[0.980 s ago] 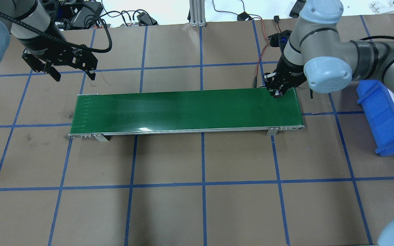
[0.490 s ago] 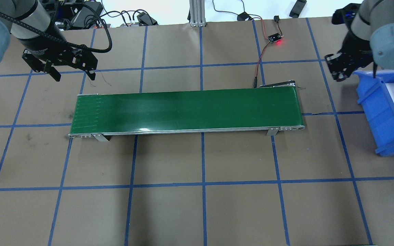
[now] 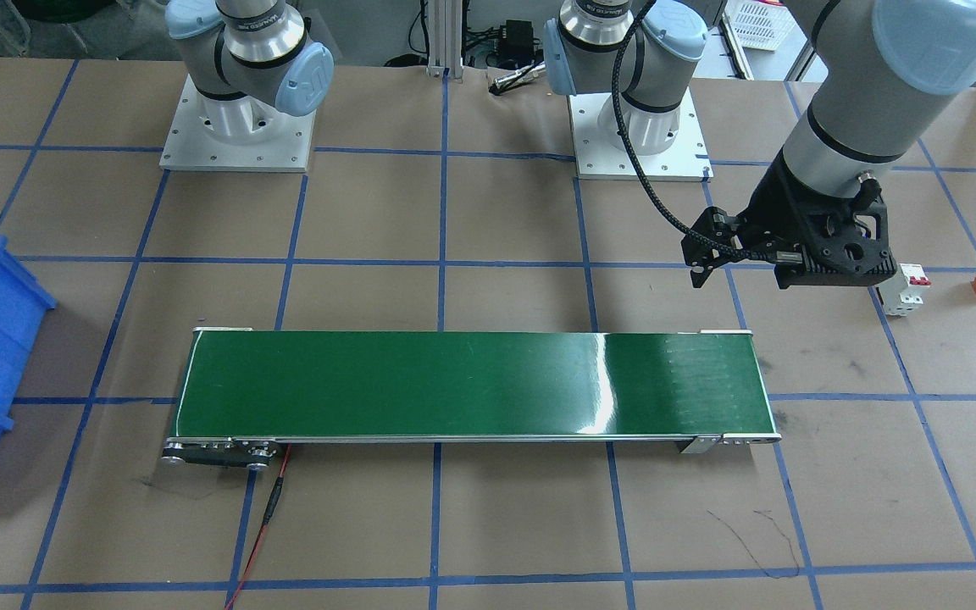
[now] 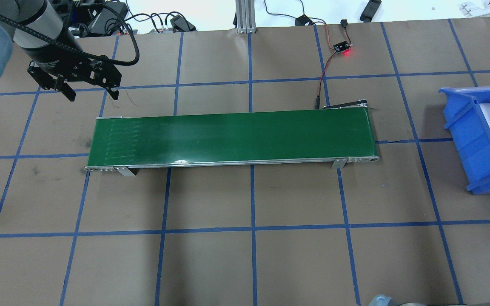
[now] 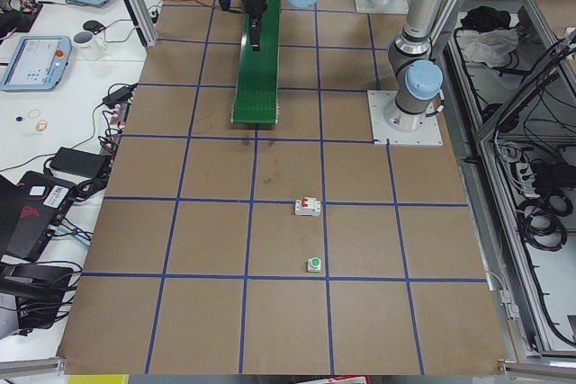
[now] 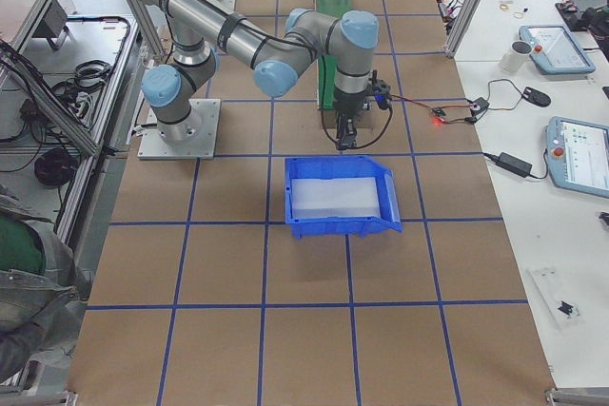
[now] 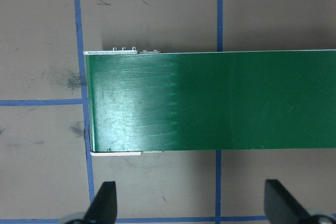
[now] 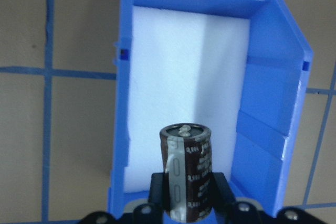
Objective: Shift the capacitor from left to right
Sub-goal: 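Lift the capacitor with the right gripper and carry it over the blue bin, then open the right gripper to drop the capacitor into the blue bin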
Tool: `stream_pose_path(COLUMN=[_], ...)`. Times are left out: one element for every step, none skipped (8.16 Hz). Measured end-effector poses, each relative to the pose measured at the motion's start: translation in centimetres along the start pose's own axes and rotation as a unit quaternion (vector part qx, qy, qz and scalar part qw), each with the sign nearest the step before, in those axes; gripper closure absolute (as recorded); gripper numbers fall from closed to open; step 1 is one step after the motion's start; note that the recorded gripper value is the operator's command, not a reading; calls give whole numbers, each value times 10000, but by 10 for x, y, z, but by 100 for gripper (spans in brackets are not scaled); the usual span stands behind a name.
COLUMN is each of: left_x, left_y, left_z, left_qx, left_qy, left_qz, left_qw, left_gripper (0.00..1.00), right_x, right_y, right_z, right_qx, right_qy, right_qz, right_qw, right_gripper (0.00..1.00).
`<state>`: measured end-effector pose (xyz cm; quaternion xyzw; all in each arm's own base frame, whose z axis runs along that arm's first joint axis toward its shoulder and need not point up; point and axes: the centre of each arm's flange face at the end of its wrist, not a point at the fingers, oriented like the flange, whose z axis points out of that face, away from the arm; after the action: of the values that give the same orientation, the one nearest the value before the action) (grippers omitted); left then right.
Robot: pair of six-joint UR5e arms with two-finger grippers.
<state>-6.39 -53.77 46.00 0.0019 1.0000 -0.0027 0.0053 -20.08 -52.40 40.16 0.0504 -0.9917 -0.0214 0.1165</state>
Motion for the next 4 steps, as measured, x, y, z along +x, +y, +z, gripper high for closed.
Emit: stream_pose_path(left_x=[0,0,0,0], left_y=[0,0,0,0], left_z=[0,0,-1,-1], left_qx=[2,5,6,7], left_qy=[0,-1,-1,-1], left_qz=[0,0,0,0], left_qw=[10000,10000,10000,10000], left_gripper=[0,0,0,0], right_x=[36,62,78,86], right_y=[19,35,42,43], right_z=[13,29,49,71], right_qx=[-91,-167,-213,-272], right_qy=[-55,-171,-354,-534], right_qz=[-31,-12,-25,-27], right_qw=[9999,9997,9991,9982], right_gripper=[100,100,100,100])
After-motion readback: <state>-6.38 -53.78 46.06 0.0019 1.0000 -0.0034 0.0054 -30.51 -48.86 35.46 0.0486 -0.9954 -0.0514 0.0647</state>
